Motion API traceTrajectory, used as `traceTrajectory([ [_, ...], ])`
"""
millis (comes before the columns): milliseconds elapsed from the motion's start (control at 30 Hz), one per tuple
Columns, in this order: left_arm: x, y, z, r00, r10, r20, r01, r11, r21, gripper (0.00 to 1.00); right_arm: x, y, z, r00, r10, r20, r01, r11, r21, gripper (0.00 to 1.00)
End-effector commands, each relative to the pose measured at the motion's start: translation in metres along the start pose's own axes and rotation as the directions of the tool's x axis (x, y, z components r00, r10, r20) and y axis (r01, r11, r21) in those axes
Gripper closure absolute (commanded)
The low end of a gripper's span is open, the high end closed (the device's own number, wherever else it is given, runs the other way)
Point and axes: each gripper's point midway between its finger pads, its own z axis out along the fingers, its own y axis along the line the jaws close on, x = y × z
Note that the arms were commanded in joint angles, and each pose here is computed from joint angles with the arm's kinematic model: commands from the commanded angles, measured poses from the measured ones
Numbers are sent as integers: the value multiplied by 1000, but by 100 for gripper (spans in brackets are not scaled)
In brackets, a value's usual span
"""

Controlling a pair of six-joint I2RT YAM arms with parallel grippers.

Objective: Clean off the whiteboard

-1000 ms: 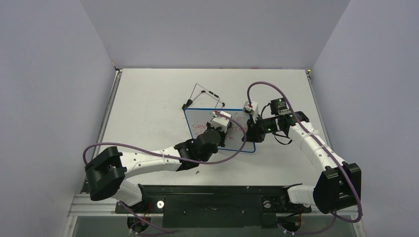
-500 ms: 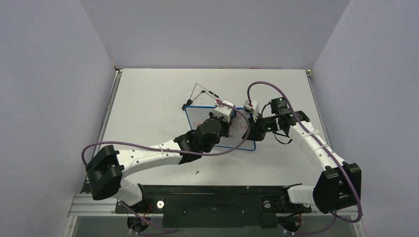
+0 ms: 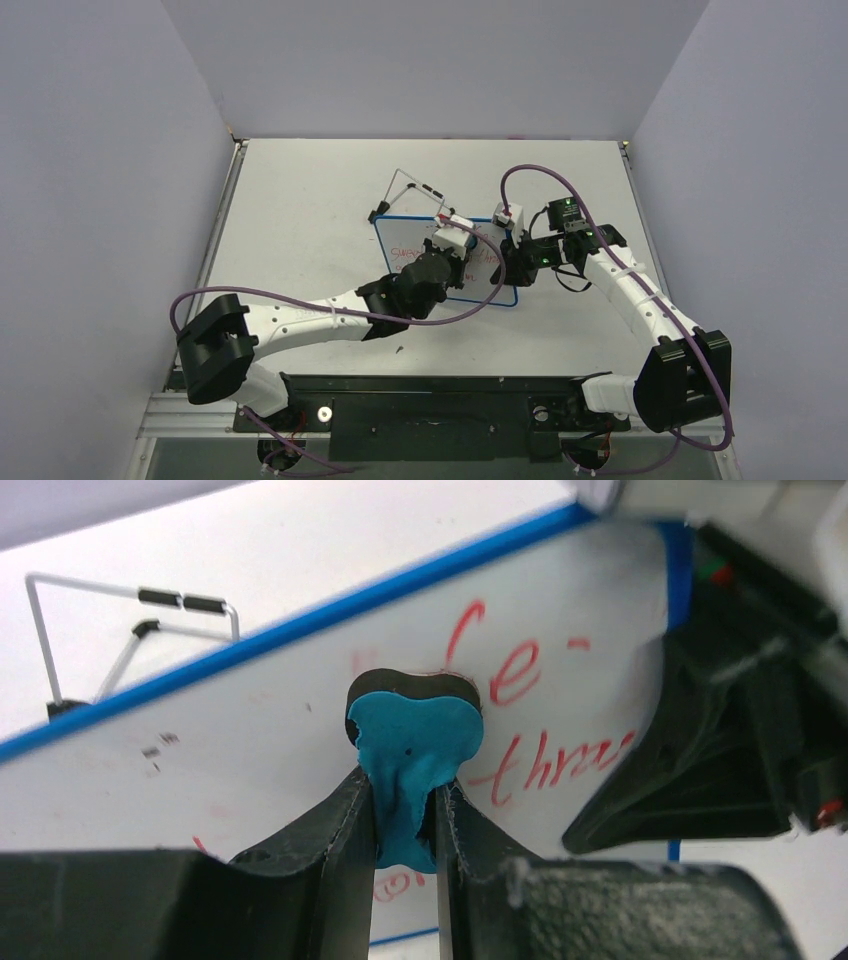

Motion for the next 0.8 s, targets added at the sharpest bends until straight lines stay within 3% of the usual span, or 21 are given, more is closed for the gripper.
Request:
traceTrajectory([
  [0,30,2,-7,999,0,-53,-1,1000,-12,100,5,21,1,999,-39,-28,37,996,-83,100],
  [500,-23,-11,-4,999,-28,44,25,998,53,100,4,22,0,999,-44,-26,42,996,-82,100],
  [767,15,-10,-7,999,-50,-19,51,996,73,100,4,23,0,999,-47,-26,45,995,-84,100],
])
